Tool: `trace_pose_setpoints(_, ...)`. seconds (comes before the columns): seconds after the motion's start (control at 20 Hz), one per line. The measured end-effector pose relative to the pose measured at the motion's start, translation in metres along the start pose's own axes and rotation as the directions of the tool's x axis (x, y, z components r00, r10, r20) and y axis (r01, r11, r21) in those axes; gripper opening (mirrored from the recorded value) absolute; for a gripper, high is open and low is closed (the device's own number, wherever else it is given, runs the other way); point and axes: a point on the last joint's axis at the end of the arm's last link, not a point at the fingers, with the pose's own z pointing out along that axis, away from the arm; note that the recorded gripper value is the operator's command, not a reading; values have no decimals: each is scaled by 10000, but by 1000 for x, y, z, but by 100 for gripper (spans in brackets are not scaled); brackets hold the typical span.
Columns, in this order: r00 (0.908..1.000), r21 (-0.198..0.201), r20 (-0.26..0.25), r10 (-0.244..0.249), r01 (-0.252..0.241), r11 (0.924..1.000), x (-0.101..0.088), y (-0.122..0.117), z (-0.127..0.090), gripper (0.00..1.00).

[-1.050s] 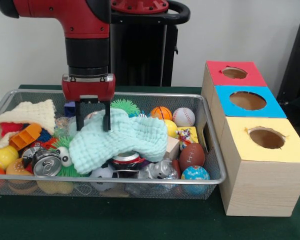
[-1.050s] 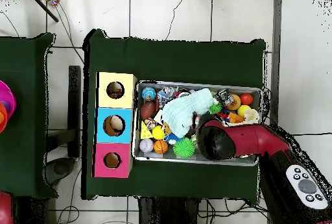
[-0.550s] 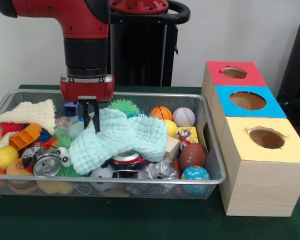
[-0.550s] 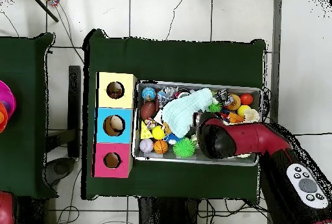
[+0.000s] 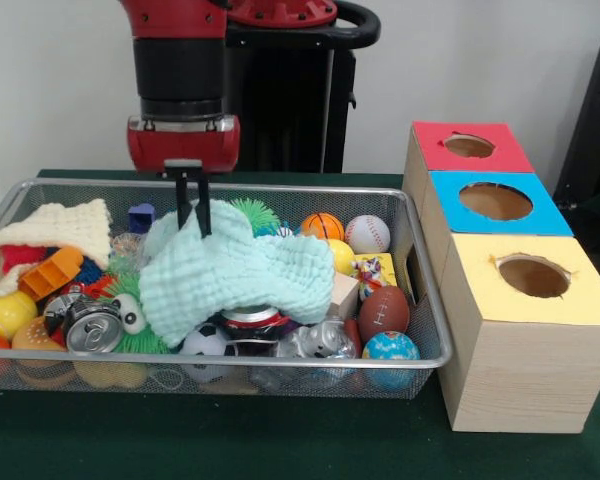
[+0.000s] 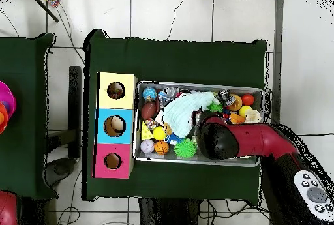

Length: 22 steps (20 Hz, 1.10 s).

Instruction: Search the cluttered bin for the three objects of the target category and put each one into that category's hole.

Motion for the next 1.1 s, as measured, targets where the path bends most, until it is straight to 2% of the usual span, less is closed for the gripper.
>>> trace_pose_setpoints(0.2,9952,-108,-785,578,-588,9982,-4,22,-41,0)
trace_pose_setpoints(0.35,9904,-142,-1150,767,-788,9968,-3,33,-59,0)
trace_pose_setpoints(0.45,9824,-174,-1593,973,-1013,9947,-1,50,-84,0)
trace_pose_setpoints(0.6,9743,-146,-1974,1088,-1139,9934,2,68,-109,0)
trace_pose_setpoints(0.85,9659,-92,-2307,1176,-1230,9924,5,90,-139,0)
trace_pose_setpoints(1.1,9619,-53,-2356,1390,-1443,9895,3,98,-159,0)
